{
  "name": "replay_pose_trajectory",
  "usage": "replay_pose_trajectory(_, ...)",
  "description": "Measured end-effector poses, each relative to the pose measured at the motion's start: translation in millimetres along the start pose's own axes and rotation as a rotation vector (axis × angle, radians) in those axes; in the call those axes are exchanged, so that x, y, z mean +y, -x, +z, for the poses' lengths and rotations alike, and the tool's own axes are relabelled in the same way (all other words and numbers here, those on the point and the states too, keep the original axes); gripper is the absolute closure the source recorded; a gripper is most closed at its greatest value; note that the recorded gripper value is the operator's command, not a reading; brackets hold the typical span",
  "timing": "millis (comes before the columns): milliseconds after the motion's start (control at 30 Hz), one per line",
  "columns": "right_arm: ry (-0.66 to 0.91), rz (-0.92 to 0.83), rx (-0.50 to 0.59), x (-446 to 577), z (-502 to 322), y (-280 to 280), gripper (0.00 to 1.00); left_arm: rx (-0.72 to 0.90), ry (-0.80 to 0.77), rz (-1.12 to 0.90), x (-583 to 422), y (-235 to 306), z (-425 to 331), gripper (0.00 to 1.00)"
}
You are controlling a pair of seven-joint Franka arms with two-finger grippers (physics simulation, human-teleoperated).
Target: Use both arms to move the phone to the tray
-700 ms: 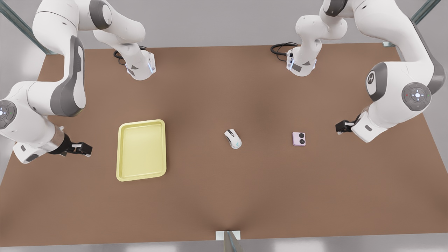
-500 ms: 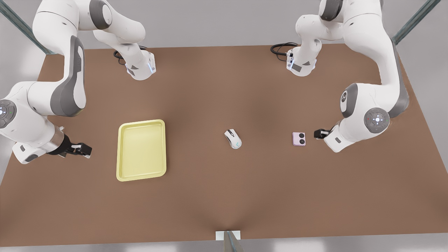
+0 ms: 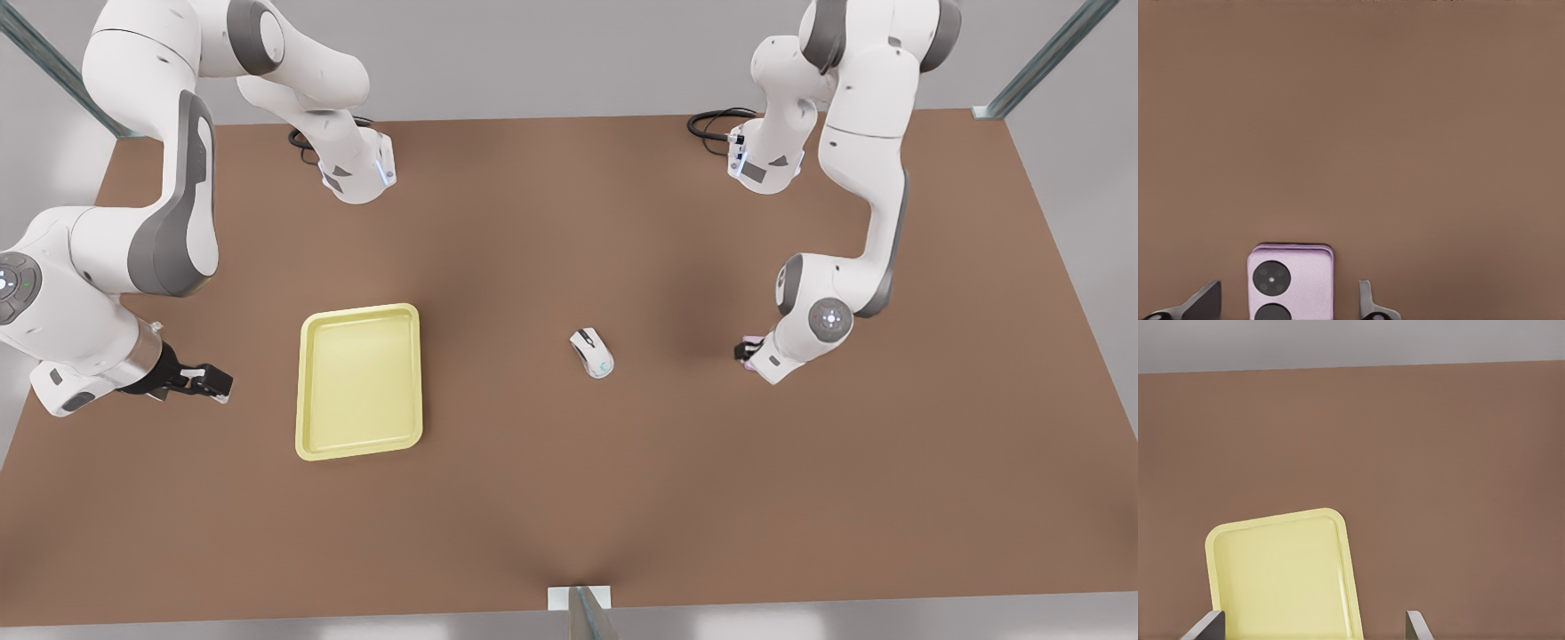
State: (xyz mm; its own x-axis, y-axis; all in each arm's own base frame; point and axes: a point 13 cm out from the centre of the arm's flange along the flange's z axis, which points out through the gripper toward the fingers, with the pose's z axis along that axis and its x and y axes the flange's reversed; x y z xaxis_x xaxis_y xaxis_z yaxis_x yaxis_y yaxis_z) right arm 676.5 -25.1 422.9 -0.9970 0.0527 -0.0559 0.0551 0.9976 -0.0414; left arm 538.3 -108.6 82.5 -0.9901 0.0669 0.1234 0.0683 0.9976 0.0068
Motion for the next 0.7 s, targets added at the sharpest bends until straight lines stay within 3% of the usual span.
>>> replay_pose_trajectory(600, 0.0, 0.002, 0.001, 0.4, 0.0, -0.2, 0.0, -0.043, 0.009, -0.027, 10.6, -18.8, 46.6, 0.0)
replay_pose_trajectory(700, 0.0, 0.002, 0.001, 0.7, 0.0, -0.2, 0.0, -0.044, 0.01, -0.027, 10.7, -18.4, 48.3, 0.11)
